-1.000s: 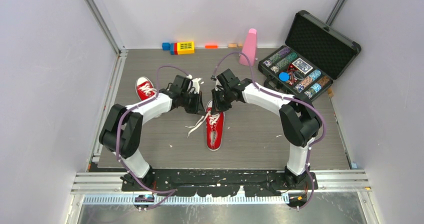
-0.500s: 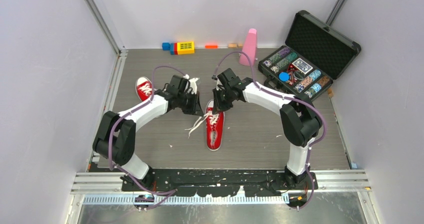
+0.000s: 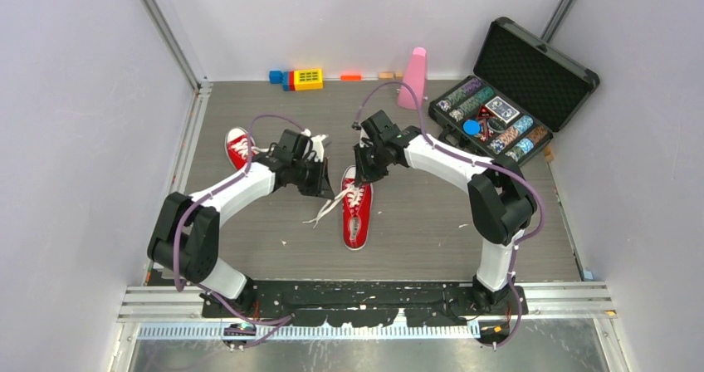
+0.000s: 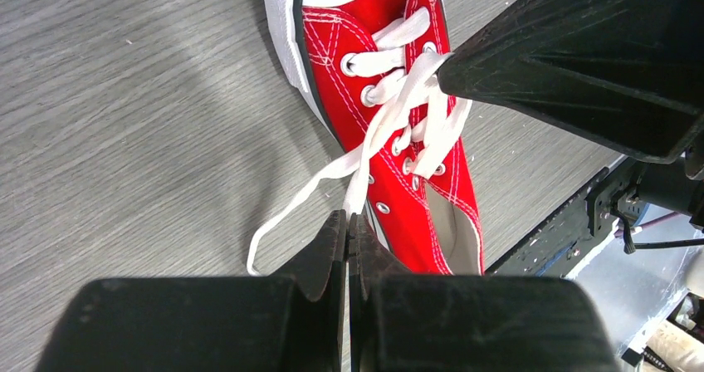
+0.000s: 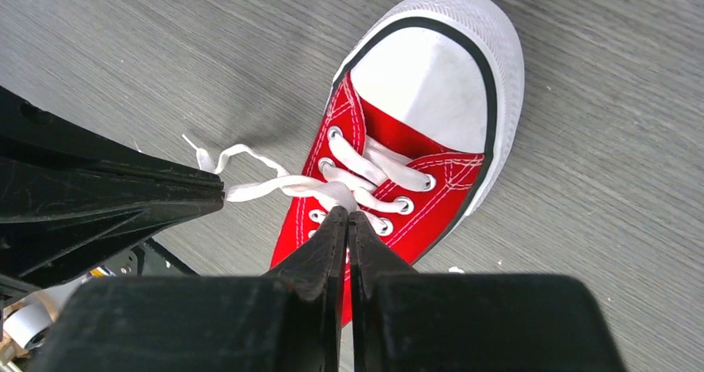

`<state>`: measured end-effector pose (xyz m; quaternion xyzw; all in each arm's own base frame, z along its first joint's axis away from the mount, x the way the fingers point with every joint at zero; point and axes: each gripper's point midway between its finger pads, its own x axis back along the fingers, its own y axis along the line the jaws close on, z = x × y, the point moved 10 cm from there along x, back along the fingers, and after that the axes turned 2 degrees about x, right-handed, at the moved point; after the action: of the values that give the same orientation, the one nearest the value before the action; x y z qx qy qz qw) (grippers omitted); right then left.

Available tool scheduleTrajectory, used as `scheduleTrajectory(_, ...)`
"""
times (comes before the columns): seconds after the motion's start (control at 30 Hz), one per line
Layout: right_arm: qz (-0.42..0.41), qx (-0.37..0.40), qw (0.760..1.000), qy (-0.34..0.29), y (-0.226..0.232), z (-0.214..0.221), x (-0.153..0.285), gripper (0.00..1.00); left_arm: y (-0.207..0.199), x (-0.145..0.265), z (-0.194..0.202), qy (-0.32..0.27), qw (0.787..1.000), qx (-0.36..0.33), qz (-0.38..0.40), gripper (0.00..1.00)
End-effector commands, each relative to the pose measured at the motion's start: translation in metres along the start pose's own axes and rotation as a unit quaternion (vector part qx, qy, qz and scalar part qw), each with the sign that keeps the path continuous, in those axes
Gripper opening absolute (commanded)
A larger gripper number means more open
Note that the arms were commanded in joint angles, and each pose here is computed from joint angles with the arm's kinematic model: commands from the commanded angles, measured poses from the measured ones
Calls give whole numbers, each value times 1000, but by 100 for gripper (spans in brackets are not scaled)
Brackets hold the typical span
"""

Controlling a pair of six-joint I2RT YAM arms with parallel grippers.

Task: Tie the shoes
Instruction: Wrap the shoelace around the shoelace.

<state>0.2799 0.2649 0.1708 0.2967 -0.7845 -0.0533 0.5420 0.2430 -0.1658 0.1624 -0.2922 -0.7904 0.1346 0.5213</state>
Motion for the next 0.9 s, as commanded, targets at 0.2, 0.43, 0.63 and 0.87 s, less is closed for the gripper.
scheduleTrajectory(0.2, -4, 20, 999, -26, 4, -11, 9, 30, -7, 3, -13, -17, 1000, -10, 10, 0)
scheduleTrajectory(0.43, -54, 3, 998, -33, -1, -6, 10, 44, -7, -2, -19, -17, 1000, -10, 10, 0)
scheduleTrajectory(0.63, -86, -27, 995, -35, -12, -6, 9, 44, -8, -1, -21, -19, 1000, -11, 9, 0)
scheduleTrajectory(0.87, -129, -49, 990, -33, -23, -5, 1, 41, -8, -1, -21, -15, 1000, -13, 9, 0)
